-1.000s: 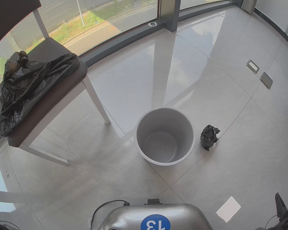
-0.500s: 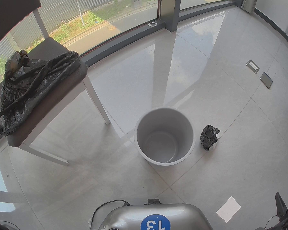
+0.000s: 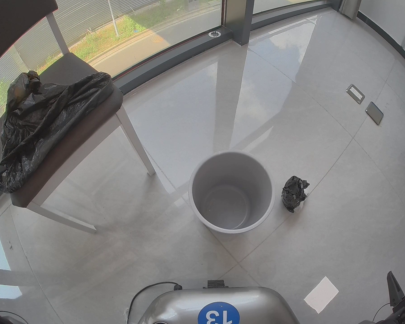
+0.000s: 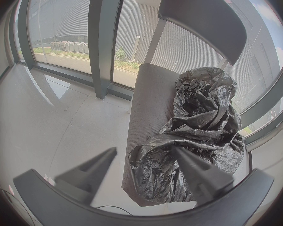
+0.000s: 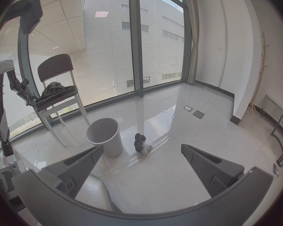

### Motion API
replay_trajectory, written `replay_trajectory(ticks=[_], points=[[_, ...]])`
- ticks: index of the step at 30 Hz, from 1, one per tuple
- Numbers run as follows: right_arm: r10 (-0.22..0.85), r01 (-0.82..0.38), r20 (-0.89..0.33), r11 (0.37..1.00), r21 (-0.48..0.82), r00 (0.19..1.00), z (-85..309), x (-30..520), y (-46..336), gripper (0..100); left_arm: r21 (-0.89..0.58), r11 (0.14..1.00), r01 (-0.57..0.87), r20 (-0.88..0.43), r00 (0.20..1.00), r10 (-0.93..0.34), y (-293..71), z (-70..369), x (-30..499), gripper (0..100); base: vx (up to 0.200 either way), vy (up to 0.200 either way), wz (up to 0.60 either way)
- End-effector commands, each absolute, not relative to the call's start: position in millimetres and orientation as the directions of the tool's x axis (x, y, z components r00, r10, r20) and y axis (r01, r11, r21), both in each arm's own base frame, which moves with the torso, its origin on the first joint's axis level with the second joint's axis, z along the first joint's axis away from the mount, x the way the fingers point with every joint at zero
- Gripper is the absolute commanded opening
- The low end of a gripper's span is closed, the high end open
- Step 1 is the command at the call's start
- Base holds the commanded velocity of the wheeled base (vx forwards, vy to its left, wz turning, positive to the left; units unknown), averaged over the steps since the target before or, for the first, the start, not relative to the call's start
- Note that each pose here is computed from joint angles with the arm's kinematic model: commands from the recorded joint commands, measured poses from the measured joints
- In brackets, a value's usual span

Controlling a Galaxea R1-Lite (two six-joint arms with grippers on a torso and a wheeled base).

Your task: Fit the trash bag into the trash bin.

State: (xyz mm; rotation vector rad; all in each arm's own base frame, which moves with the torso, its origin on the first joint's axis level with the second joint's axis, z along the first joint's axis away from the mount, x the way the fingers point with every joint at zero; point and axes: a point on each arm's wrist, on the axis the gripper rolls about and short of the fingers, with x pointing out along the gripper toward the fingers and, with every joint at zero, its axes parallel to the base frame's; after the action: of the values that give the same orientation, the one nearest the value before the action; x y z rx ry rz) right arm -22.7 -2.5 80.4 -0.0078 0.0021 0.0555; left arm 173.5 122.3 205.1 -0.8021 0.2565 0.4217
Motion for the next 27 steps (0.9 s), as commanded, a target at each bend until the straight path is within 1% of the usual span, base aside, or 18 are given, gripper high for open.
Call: replay_trajectory(ticks=[1, 9, 14, 15, 22, 27], points=[[0.057, -0.057, -0.002, 0.998, -0.014, 0.998, 75.3, -22.7, -2.5, 100, -0.64, 0.611, -0.466, -0.393, 0.882, 0.261, 124.2, 200.6, 176.3, 100, 0.0, 0.0, 0.0], [0.057, -0.057, -0.002, 0.998, -0.014, 0.998, 75.3, -22.7, -2.5, 100, -0.641, 0.61, -0.466, -0.393, 0.882, 0.261, 129.0, 192.1, 182.7, 100, 0.0, 0.0, 0.0], [0.057, -0.057, -0.003, 0.998, -0.014, 0.998, 75.2, -22.7, -2.5, 100, -0.642, 0.622, -0.448, -0.362, 0.892, 0.269, 128.8, 187.1, 183.0, 100, 0.0, 0.0, 0.0], [0.057, -0.057, -0.002, 0.998, -0.014, 0.998, 75.3, -22.7, -2.5, 100, -0.643, 0.625, -0.444, -0.357, 0.895, 0.269, 128.7, 185.9, 182.9, 0, 0.0, 0.0, 0.0], [0.057, -0.057, -0.002, 0.998, -0.014, 0.998, 75.3, -22.7, -2.5, 100, -0.642, 0.644, -0.416, -0.314, 0.909, 0.274, 128.9, 186.4, 183.3, 0, 0.0, 0.0, 0.0], [0.057, -0.057, -0.002, 0.998, -0.015, 0.998, 75.3, -22.7, -2.5, 100, -0.633, 0.646, -0.426, -0.316, 0.904, 0.287, 128.8, 186.1, 182.8, 0, 0.0, 0.0, 0.0]])
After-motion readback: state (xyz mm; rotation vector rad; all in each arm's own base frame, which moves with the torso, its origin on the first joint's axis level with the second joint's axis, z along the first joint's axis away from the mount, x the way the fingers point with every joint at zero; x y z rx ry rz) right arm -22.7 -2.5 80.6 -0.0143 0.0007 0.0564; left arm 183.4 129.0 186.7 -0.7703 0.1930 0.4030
